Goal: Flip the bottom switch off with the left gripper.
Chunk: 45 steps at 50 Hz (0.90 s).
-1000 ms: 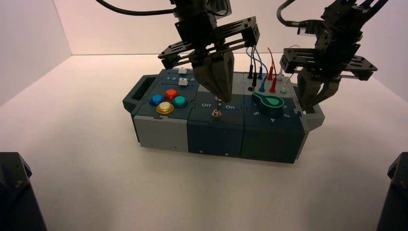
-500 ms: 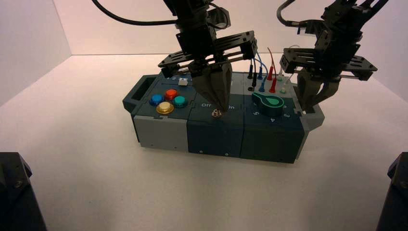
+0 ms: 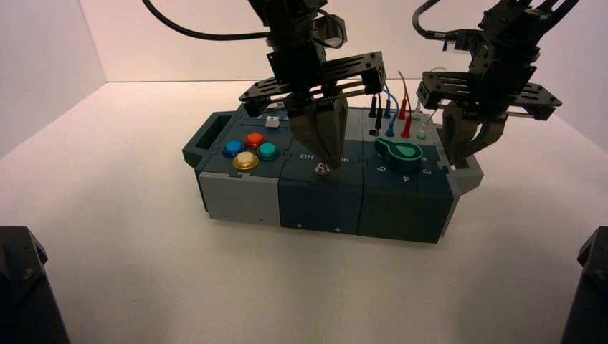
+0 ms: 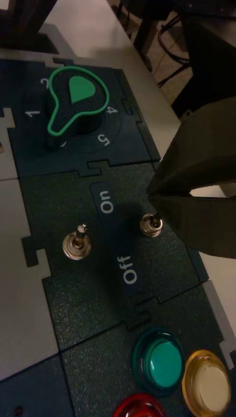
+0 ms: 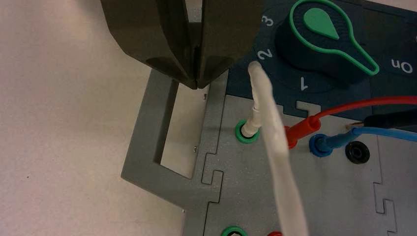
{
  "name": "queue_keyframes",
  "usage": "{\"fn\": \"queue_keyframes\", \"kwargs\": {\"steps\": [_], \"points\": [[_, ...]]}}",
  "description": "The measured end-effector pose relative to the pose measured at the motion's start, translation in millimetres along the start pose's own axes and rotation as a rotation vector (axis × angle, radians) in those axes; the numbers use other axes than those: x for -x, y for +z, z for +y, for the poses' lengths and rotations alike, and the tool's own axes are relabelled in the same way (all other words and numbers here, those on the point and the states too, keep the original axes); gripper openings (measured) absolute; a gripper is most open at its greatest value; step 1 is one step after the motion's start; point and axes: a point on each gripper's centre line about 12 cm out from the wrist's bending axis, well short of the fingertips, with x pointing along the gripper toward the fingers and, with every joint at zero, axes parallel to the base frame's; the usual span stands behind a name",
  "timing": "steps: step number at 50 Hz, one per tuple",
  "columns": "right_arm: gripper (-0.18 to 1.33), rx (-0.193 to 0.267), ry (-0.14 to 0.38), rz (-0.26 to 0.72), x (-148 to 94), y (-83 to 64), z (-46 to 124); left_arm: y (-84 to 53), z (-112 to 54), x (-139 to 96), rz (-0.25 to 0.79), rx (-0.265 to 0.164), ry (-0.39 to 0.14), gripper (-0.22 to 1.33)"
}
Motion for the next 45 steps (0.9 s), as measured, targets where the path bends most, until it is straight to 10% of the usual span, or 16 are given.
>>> {"fn": "queue_keyframes", "kwargs": {"steps": [45], "points": [[-0.15, 0.001, 0.0, -0.002, -1.8, 1.6, 0.7, 0.7, 5.3, 19.8, -0.009, -0.014, 0.07, -0.16]]}}
